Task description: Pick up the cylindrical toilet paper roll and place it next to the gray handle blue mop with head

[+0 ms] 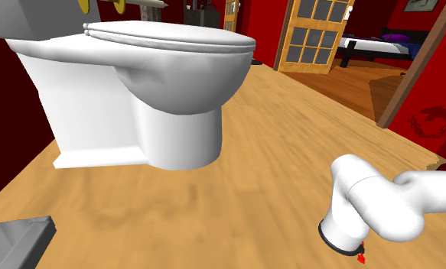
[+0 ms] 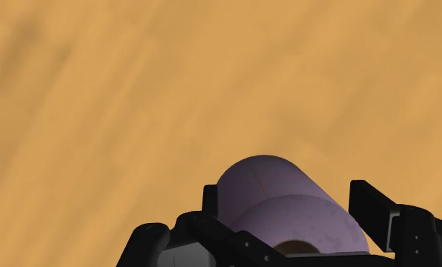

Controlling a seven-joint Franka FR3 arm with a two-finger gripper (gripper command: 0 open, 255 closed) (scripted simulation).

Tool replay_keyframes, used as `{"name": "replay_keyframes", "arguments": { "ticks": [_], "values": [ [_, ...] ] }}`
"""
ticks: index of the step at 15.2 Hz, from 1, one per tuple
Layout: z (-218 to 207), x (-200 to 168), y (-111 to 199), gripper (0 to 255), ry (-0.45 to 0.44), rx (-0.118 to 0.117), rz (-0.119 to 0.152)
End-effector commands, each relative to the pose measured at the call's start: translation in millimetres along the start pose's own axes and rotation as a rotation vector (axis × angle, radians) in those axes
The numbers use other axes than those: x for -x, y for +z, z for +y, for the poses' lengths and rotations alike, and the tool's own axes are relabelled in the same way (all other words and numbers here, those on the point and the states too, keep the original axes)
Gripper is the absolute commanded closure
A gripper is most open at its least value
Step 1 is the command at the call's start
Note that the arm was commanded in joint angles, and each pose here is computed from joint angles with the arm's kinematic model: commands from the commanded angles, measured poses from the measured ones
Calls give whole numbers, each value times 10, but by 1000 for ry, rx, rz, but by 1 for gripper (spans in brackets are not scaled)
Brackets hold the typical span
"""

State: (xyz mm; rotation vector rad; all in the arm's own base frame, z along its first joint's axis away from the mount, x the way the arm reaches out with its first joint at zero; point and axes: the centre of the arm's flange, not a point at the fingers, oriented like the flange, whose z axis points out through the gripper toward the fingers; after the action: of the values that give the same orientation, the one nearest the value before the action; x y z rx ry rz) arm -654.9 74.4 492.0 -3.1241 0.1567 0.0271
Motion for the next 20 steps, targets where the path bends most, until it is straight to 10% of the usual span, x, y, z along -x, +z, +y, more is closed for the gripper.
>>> {"name": "replay_keyframes", "arguments": {
  "ticks": [1,20],
  "values": [
    [6,8,91,255,0,0,-1],
    [19,-10,1093,255,0,0,-1]
  ]
}}
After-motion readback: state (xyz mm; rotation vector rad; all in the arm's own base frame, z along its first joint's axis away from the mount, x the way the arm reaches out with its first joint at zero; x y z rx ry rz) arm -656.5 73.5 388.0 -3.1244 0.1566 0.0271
